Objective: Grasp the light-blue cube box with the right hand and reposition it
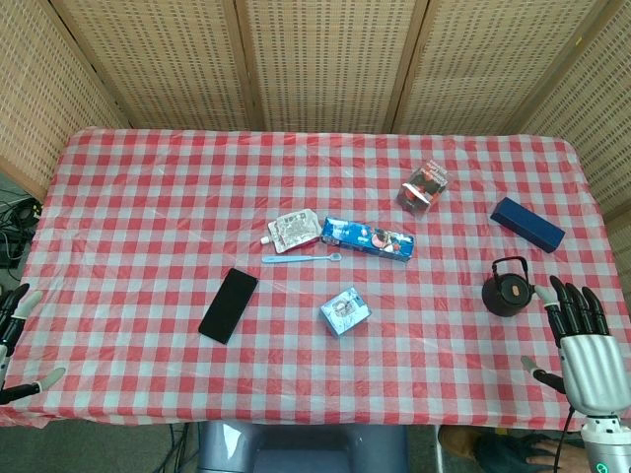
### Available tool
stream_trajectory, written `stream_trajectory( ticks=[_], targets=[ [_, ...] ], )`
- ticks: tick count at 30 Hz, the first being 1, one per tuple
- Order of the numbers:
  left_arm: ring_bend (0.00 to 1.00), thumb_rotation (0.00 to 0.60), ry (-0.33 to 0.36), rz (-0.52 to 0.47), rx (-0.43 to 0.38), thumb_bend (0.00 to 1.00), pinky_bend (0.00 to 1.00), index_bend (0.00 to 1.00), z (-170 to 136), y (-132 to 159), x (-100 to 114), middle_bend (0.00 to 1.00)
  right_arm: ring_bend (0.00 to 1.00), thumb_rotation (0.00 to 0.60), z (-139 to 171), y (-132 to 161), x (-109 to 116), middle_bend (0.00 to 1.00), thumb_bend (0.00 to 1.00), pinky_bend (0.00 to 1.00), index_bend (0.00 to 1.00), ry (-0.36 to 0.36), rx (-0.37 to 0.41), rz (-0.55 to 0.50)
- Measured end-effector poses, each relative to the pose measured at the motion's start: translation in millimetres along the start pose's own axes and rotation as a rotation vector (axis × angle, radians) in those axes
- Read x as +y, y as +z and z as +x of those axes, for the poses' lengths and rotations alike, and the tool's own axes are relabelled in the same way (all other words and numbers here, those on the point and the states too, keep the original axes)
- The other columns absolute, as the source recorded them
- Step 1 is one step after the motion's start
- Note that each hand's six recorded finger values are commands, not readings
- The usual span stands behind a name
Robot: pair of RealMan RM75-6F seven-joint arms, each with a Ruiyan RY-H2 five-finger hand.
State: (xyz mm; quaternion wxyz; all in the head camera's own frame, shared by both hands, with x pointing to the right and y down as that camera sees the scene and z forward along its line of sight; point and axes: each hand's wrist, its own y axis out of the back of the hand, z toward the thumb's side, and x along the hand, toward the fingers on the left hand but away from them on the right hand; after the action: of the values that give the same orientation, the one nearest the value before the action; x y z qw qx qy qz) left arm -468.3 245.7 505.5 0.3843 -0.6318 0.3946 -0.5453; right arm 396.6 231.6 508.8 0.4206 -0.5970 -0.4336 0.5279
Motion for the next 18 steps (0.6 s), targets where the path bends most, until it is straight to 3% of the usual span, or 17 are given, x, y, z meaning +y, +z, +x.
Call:
stream_trajectory(
  ticks=[11,14,18],
  targets=[
    [0.00,0.600,-0.025,-0.006,-0.001,0.00,0.00,0.00,1.6,-0.1,-4.2,0.00,0.00,0.600,-2.5,4.5,-9.7,0.00,0.00,0.00,0.01,0.052,0.023,0.013],
    [0.00,0.600,-0.048,-0.004,-0.003,0.00,0.00,0.00,5.0,0.7,-8.8,0.00,0.00,0.600,-10.0,16.2,-19.2,0.00,0.00,0.00,0.02,0.096,0.089,0.030],
    [0.00,0.600,-0.056,-0.002,0.010,0.00,0.00,0.00,11.3,0.2,-10.7,0.00,0.00,0.600,-27.5,46.7,-38.5,0.00,0.00,0.00,0.02,0.181,0.259,0.084]
  ],
)
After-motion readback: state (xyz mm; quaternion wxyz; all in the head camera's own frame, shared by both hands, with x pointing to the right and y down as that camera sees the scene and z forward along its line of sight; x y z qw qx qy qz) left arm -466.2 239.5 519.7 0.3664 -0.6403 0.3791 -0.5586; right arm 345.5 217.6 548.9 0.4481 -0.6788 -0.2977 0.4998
